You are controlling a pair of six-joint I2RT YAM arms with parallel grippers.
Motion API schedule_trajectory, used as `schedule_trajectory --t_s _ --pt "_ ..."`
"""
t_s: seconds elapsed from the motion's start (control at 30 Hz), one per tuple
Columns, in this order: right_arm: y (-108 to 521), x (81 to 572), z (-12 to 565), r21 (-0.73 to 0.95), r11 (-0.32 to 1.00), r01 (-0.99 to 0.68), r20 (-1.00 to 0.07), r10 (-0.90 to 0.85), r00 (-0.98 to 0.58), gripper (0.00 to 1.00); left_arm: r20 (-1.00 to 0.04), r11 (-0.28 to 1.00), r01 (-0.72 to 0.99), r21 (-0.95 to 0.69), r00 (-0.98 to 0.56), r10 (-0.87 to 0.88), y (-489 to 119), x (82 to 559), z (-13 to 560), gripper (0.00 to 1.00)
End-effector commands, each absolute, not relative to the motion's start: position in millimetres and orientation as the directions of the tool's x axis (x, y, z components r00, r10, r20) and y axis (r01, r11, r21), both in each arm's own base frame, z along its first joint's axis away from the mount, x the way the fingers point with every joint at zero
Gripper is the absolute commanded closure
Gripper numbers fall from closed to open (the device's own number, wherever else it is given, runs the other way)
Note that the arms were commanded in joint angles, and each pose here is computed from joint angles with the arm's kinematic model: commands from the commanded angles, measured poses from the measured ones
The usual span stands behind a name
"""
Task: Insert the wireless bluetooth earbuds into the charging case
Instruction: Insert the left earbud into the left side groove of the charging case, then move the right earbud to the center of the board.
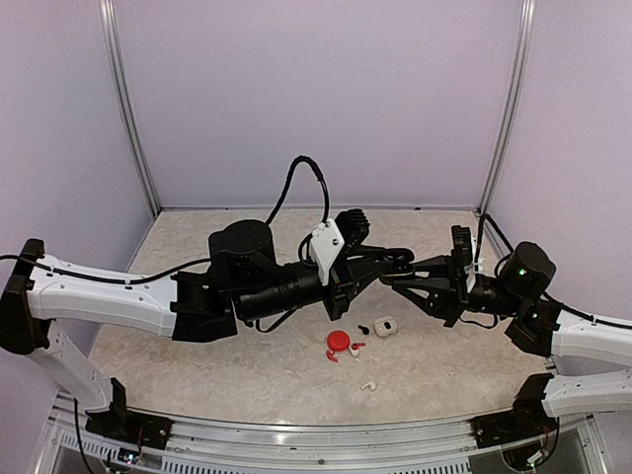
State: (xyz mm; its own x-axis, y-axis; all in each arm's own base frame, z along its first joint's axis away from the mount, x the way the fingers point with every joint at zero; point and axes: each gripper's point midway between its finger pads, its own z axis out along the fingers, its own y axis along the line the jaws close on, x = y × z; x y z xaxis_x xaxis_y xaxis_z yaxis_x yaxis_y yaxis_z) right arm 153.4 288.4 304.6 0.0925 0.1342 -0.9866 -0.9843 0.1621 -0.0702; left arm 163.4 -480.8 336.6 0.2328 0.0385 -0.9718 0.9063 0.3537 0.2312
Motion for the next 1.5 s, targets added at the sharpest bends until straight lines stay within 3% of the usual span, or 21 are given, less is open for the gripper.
schedule_trajectory --t_s 0.0,0.67,1.23,1.47 --pt "282 136 353 -0.196 0.145 -0.97 -0.938 0.26 0.228 1.0 -0.962 0.324 0.917 0.232 0.166 0.218 -487 166 276 0.82" --pt "284 143 347 -0.164 0.162 -0.973 -0.947 0.25 0.201 1.0 -0.964 0.336 0.914 0.227 0.162 0.211 -482 167 281 0.69" --pt "288 143 332 -0.144 0.138 -0.98 -0.965 0.201 0.17 1.0 -0.978 0.354 0.921 0.164 0.106 0.177 -457 166 281 0.43" --pt "293 131 321 -0.141 0.046 -0.989 -0.979 0.14 0.146 1.0 -0.993 0.178 0.982 0.069 0.051 0.104 -419 140 302 0.26"
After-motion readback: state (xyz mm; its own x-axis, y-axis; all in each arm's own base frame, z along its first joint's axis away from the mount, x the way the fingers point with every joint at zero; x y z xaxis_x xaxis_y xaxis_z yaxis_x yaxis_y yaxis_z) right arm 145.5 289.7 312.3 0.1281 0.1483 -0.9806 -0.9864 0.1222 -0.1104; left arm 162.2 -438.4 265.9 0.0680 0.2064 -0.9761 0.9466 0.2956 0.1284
